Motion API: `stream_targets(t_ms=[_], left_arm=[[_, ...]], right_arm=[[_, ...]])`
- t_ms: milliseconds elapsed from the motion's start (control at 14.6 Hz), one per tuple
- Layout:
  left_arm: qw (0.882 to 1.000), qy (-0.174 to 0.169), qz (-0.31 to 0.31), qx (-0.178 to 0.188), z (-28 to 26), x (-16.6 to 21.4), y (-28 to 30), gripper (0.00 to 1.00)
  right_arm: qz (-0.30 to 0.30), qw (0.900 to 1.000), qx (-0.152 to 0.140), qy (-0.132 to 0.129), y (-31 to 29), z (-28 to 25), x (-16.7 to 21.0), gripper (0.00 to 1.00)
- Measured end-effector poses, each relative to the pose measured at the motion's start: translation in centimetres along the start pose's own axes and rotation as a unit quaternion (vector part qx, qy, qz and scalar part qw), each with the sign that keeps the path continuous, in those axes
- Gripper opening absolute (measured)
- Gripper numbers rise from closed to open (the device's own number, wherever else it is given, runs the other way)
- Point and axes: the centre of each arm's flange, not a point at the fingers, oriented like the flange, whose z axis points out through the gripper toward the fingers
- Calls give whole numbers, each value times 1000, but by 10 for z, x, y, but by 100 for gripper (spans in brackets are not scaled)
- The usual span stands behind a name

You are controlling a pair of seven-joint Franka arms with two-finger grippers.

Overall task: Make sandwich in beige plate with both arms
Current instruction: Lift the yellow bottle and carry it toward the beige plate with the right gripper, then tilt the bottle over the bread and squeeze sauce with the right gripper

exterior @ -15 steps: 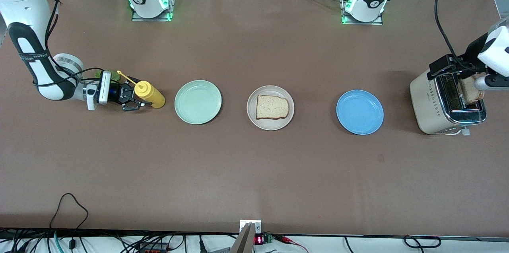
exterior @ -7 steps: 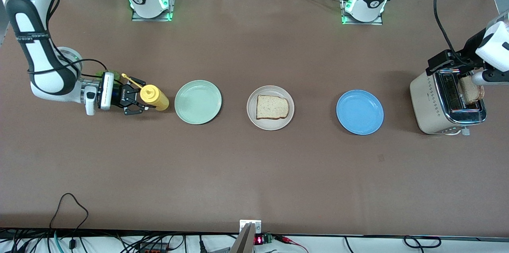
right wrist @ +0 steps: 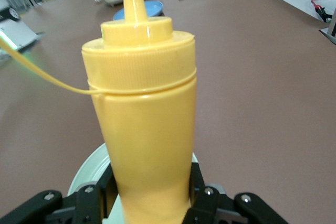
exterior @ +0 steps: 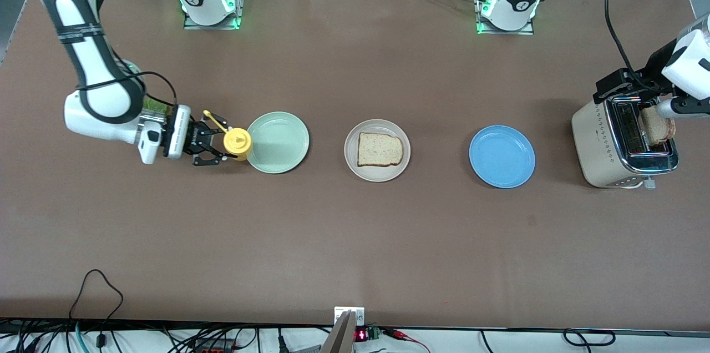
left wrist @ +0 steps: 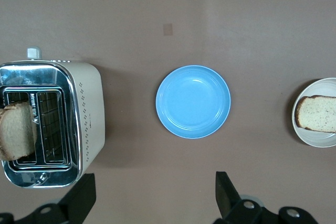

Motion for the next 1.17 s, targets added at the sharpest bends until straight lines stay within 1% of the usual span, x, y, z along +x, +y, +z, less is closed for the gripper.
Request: stream_targets(t_ms=[137,206,412,550,756,893,1168], left_arm=[[1000,-2,0,0,1,0,0,100],[1000,-2,1,0,2,0,0,100],[1000,-5,1,0,4,-1,1,100],[1000,-6,1,0,5,-1,1,100],[1000,-7,2,0,6,-1,1,100],[1000,-8,2,0,7,-1,0,100],[1000,-8,2,0,7,-1,0,100]], right_arm=[[-3,1000,-16,-23,-4,18,16,57],[-8,999,-23,-40,-6,25,23,57],[-5,994,-44,-105,-15,44,49,57],[6,988,-50,-146,-23,55,72,57],[25,976,-67,-204,-35,67,107,57],[32,970,-80,-228,-44,78,128,57],[36,957,-104,-269,-70,109,166,57]])
